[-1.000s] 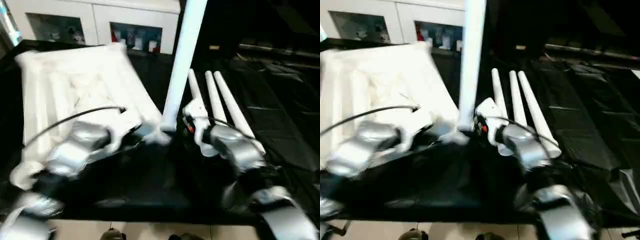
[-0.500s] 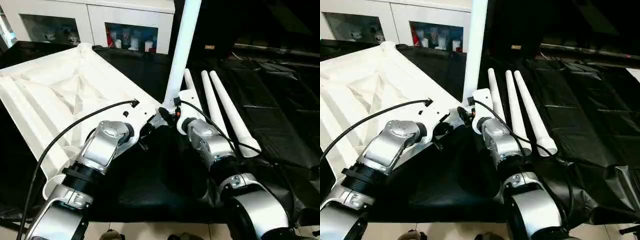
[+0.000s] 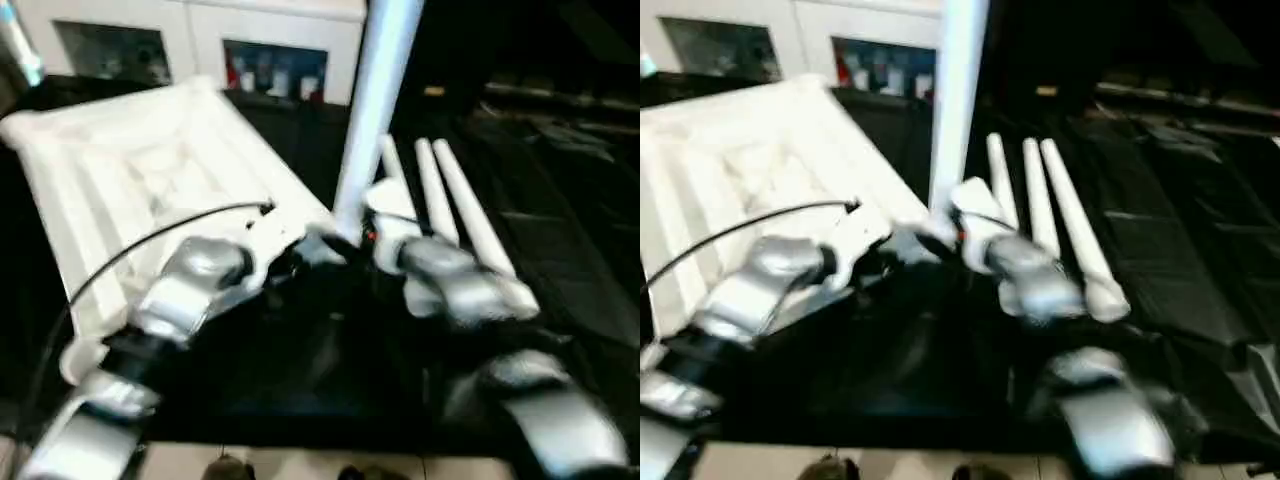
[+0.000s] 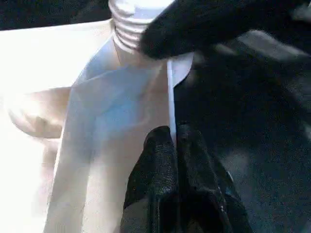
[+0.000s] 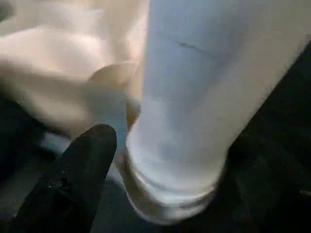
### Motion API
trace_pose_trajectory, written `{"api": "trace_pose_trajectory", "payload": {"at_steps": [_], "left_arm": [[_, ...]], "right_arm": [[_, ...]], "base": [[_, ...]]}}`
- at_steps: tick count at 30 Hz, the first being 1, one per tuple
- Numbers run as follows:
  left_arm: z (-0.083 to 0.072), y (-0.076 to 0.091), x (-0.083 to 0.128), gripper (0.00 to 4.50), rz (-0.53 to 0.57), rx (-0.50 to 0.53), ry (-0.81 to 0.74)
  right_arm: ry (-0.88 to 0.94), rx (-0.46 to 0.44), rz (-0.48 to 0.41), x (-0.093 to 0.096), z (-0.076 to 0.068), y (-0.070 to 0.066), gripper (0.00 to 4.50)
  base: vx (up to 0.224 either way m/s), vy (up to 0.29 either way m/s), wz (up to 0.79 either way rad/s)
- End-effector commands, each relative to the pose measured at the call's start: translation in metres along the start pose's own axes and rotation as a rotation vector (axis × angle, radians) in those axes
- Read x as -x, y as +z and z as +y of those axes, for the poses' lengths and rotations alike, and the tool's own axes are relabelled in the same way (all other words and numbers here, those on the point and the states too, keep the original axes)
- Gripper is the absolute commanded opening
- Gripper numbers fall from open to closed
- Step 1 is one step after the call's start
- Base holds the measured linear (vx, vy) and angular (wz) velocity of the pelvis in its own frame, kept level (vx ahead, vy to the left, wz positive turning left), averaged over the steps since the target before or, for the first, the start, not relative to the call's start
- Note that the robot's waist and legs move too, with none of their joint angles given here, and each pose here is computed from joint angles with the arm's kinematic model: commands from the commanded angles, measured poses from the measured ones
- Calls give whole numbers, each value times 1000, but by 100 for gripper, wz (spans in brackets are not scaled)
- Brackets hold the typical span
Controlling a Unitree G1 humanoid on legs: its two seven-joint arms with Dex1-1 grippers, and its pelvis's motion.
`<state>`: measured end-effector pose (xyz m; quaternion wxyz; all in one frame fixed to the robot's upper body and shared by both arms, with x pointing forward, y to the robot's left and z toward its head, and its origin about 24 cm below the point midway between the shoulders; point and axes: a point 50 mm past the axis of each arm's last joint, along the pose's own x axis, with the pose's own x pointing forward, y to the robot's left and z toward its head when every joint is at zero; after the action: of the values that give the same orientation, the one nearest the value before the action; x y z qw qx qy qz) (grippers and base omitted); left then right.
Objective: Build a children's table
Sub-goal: Rotate leg to tighten
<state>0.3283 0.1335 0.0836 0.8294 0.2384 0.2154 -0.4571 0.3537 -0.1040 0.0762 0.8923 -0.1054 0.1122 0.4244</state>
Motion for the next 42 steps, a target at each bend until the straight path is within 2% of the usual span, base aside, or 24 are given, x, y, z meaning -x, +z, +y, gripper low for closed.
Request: {"api": "trace_pose_trajectory", "payload": {"at_steps": [1, 2, 3, 6, 14, 19, 20, 23, 24, 28, 31, 40, 42], "left_arm": [[-8, -1, 3, 0, -8, -36, -105], [-8, -1, 3, 0, -8, -36, -105], [-15, -2, 10, 0, -38, -60, -213], [-21, -2, 15, 0, -52, -73, -282], [-20, -6, 24, 0, -41, -84, -322], [-21, -6, 26, 0, -40, -86, -327], [-21, -6, 26, 0, -40, -87, -327], [-21, -6, 26, 0, -40, -87, -327], [-21, -6, 26, 0, -40, -87, -327], [-20, -7, 27, 0, -38, -88, -330], [-21, -7, 28, 0, -36, -87, -331], [-21, -8, 27, 0, -32, -80, -329], [-20, -8, 25, 0, -31, -70, -305]], "right_arm": [[107, 50, -2, 12, -1, 7, 384], [107, 50, -2, 12, -1, 7, 384], [189, 66, 24, 21, -1, 6, 384], [249, 79, 50, 26, 0, 4, 384], [366, 101, 111, 36, 8, 1, 384], [386, 104, 124, 35, 11, -1, 384], [389, 104, 125, 34, 12, -2, 368], [390, 103, 124, 33, 13, -2, 368], [389, 100, 121, 33, 13, -2, 340], [396, 87, 110, 32, 15, -1, 325], [403, 82, 112, 32, 16, -1, 290], [413, 70, 122, 32, 18, -6, 274], [381, 41, 114, 30, 18, -10, 274]], "base": [[0, 0, 0], [0, 0, 0], [0, 0, 0], [0, 0, 0], [0, 0, 0], [0, 0, 0], [0, 0, 0], [0, 0, 0], [0, 0, 0], [0, 0, 0], [0, 0, 0], [0, 0, 0], [0, 0, 0]]}}
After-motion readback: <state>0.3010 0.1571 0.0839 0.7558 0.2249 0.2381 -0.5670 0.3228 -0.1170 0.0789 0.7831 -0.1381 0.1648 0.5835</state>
